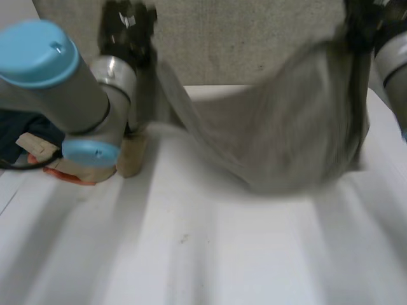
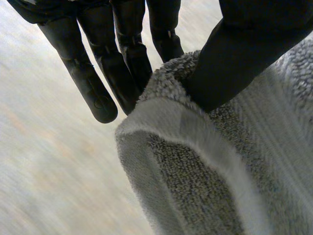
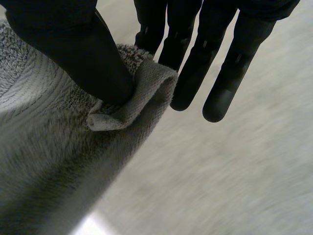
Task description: Fold the laundry.
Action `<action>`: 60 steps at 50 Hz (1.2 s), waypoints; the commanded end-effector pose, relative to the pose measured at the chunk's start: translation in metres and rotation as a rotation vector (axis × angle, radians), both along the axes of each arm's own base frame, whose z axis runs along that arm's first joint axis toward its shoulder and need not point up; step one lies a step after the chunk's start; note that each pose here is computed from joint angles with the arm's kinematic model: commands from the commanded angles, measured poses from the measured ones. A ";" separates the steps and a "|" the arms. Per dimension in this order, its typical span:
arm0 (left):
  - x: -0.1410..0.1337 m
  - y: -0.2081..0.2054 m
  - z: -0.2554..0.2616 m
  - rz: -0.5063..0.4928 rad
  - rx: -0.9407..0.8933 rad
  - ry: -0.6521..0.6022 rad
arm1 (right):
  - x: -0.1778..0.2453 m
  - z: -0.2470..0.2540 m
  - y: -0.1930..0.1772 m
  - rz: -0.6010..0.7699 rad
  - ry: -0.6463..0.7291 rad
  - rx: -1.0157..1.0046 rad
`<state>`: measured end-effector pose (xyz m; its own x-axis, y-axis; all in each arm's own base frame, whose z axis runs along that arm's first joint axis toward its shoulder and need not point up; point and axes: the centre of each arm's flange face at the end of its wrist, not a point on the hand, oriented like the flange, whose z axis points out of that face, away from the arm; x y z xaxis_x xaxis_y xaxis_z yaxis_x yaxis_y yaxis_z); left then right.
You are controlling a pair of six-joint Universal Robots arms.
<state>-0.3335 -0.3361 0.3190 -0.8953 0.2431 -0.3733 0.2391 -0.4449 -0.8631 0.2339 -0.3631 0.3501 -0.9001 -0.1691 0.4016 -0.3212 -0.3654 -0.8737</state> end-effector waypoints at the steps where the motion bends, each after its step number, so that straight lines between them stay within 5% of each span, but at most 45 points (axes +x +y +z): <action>1: 0.010 0.013 0.068 0.018 -0.252 0.138 | -0.007 0.064 -0.002 -0.046 -0.192 -0.282; 12: 0.024 0.059 -0.069 -0.015 0.200 -0.133 | -0.004 -0.012 0.006 0.027 -0.074 0.002; 17: 0.037 0.125 -0.139 -0.088 0.471 -0.320 | -0.001 -0.048 0.025 0.112 -0.012 0.174; 23: 0.043 0.173 -0.165 -0.154 0.621 -0.454 | 0.000 -0.058 0.046 0.181 0.017 0.243; 38: 0.050 0.102 -0.079 -0.033 0.454 -0.178 | 0.001 -0.018 0.080 0.243 0.057 0.108; 54: 0.018 0.032 -0.165 -0.172 0.643 -0.142 | -0.008 0.076 0.181 0.501 -0.075 -0.142; 60: 0.012 0.032 -0.178 -0.239 0.727 -0.103 | -0.018 0.081 0.175 0.476 -0.090 -0.142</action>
<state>-0.3183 -0.3033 0.1497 -0.7689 0.6098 -0.1921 0.3298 0.1209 -0.9363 0.2251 -0.1828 0.4259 -0.7513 -0.5305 0.3925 -0.0211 -0.5752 -0.8178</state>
